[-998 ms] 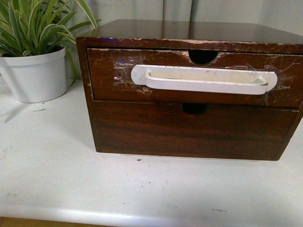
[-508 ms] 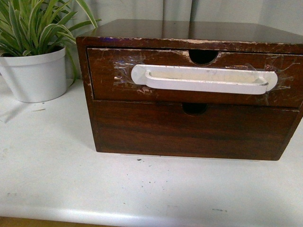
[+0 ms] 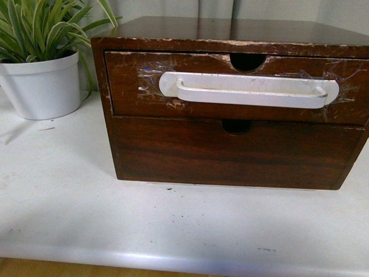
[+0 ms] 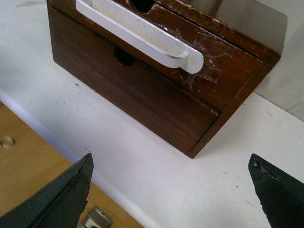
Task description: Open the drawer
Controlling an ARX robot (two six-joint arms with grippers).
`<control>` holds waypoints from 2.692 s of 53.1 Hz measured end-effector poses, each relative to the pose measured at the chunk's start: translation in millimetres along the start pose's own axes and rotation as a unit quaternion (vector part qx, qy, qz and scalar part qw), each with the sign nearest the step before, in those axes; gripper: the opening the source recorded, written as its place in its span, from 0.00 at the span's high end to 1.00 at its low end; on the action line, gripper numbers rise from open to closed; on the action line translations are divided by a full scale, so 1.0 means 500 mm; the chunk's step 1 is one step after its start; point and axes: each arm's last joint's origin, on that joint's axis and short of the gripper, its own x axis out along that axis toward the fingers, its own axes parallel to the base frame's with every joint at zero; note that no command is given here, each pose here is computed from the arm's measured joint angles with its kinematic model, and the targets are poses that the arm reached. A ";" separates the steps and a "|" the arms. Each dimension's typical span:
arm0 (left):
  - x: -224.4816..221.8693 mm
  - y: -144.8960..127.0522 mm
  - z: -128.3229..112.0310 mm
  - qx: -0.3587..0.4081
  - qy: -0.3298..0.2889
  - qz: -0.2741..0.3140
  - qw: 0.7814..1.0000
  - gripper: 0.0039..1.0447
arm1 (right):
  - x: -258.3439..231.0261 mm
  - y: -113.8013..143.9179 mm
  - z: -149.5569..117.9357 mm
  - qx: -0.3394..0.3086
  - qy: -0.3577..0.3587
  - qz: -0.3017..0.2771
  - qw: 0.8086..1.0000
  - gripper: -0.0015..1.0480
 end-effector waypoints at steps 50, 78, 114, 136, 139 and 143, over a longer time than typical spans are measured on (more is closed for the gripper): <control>0.298 -0.066 0.236 0.284 0.092 -0.338 0.893 0.06 | 0.160 -0.108 0.131 -0.197 0.141 0.130 0.961 0.09; 0.400 -0.107 0.239 0.322 0.114 -0.345 0.874 0.06 | 0.141 -0.155 0.110 -0.197 0.156 0.131 0.959 0.09; 0.411 -0.111 0.230 0.338 0.127 -0.356 0.862 0.06 | 0.236 -0.076 0.143 -0.232 0.130 0.182 0.947 0.09; 0.412 -0.105 0.227 0.340 0.128 -0.352 0.863 0.06 | 0.304 -0.040 0.149 -0.231 0.130 0.192 0.945 0.09; 0.412 -0.104 0.226 0.341 0.129 -0.351 0.863 0.06 | 0.312 -0.036 0.145 -0.232 0.136 0.194 0.943 0.09; 0.412 -0.103 0.225 0.342 0.128 -0.352 0.862 0.06 | 0.320 -0.032 0.142 -0.231 0.140 0.198 0.942 0.09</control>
